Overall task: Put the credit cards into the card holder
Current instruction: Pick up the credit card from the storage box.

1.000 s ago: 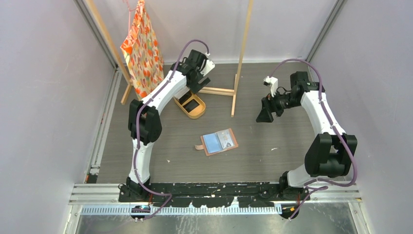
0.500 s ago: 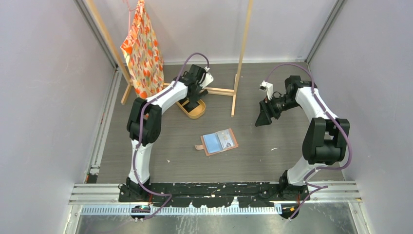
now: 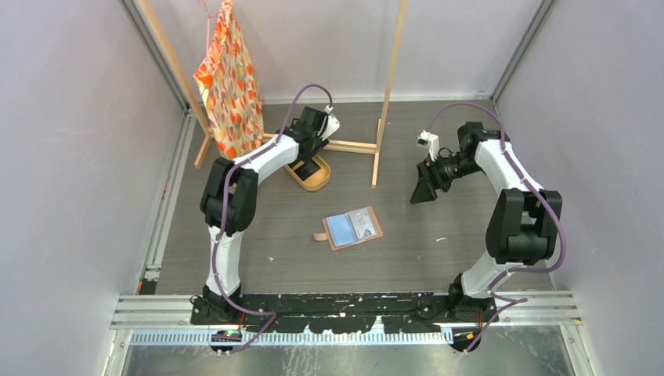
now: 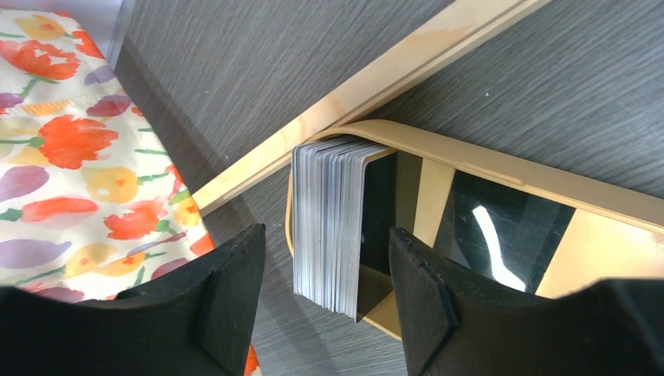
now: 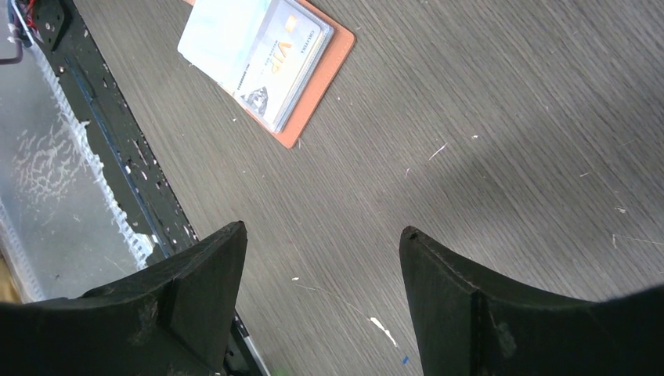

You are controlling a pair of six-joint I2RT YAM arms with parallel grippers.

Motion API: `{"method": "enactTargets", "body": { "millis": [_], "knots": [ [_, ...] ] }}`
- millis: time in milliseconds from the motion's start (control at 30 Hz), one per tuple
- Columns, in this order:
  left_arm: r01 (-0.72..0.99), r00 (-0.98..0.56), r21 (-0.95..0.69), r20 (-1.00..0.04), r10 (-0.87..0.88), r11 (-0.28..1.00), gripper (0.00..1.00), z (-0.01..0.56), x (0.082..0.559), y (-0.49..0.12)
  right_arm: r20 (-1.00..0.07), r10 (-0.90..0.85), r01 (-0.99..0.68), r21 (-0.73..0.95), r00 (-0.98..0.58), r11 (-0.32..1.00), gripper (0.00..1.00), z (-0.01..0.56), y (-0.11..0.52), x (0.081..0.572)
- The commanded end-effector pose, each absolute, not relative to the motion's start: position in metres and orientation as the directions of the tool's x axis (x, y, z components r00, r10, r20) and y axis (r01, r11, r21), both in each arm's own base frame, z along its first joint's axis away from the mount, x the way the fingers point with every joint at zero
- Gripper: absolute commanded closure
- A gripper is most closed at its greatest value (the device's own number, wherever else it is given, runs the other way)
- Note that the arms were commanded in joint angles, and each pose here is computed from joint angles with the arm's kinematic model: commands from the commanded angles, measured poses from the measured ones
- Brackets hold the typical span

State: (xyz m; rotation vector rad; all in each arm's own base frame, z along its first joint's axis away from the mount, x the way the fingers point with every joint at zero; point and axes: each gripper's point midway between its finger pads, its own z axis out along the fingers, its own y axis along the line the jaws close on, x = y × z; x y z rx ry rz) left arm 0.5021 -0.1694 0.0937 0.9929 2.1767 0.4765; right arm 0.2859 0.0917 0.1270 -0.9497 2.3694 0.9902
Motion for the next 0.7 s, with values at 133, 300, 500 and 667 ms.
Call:
{"method": "enactTargets", "body": {
  "millis": [133, 300, 500, 667],
  "knots": [
    [0.435, -0.447, 0.588, -0.516, 0.730, 0.682, 0.42, 0.129, 0.515, -0.169, -0.614, -0.440, -0.747, 0.442, -0.655, 0.497, 0.24, 0.137, 0.093, 0.288],
    [0.453, -0.454, 0.578, -0.505, 0.734, 0.679, 0.42, 0.123, 0.514, -0.171, -0.611, -0.442, -0.748, 0.446, -0.656, 0.492, 0.25, 0.136, 0.094, 0.288],
    [0.484, -0.466, 0.559, -0.487, 0.739, 0.674, 0.40, 0.114, 0.512, -0.174, -0.612, -0.442, -0.748, 0.447, -0.656, 0.490, 0.25, 0.136, 0.094, 0.288],
    [0.486, -0.479, 0.567, -0.464, 0.745, 0.665, 0.39, 0.109, 0.513, -0.172, -0.611, -0.443, -0.748, 0.449, -0.656, 0.490, 0.25, 0.136, 0.094, 0.287]
  ]
}}
